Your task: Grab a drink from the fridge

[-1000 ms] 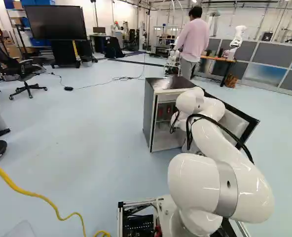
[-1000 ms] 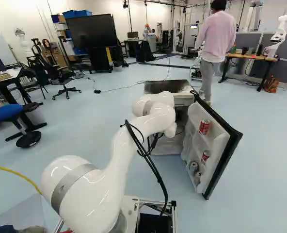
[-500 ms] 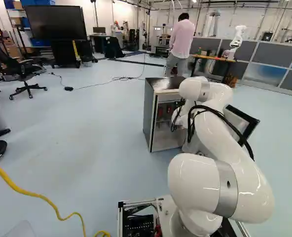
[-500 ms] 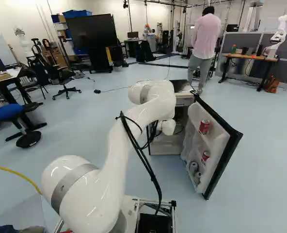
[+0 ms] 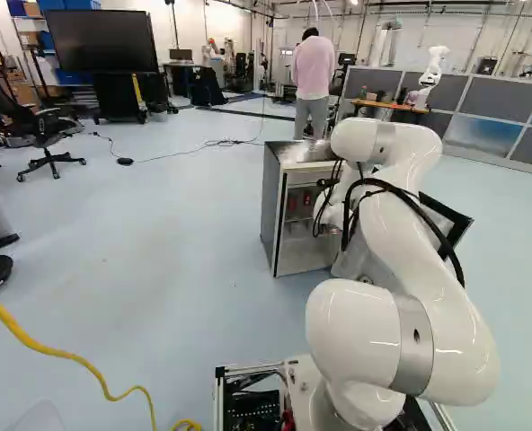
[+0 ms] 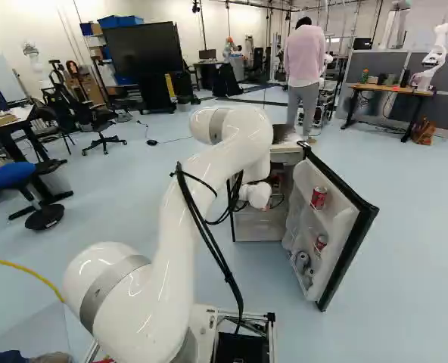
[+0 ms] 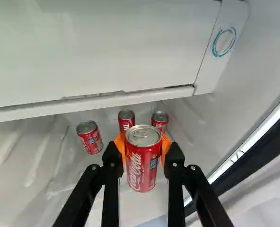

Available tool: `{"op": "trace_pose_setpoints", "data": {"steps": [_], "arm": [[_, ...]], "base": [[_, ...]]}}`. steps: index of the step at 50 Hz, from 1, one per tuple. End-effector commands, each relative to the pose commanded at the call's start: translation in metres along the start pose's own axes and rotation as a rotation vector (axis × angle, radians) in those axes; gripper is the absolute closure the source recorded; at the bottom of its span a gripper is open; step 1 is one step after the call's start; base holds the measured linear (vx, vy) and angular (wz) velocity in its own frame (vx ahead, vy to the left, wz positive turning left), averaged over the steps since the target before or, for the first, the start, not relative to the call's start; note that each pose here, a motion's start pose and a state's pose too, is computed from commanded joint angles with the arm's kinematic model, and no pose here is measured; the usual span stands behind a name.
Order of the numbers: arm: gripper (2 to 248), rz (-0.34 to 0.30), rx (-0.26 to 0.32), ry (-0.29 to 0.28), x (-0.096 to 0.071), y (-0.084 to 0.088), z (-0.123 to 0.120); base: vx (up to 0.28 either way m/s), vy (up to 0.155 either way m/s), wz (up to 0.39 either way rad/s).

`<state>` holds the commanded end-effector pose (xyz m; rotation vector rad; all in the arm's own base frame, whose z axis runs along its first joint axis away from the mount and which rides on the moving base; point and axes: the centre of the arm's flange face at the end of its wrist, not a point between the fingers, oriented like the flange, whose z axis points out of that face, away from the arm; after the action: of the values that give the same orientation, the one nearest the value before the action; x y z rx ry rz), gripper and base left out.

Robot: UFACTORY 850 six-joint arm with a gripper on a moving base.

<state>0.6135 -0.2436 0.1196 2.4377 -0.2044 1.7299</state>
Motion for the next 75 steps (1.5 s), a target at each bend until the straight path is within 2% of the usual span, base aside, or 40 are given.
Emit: {"op": "trace_pose_setpoints", "data": {"steps": [31, 62, 75], "arm": [[156, 0.003, 0.021, -0.045, 0.034, -0.021, -0.078], [156, -0.001, 0.042, -0.064, 0.063, -0.042, -0.156], [156, -0.003, 0.041, -0.054, 0.075, -0.044, -0.175]], "base": [[0.0, 0.0, 0.0], [0.0, 0.0, 0.0], [0.0, 0.0, 0.0]]}}
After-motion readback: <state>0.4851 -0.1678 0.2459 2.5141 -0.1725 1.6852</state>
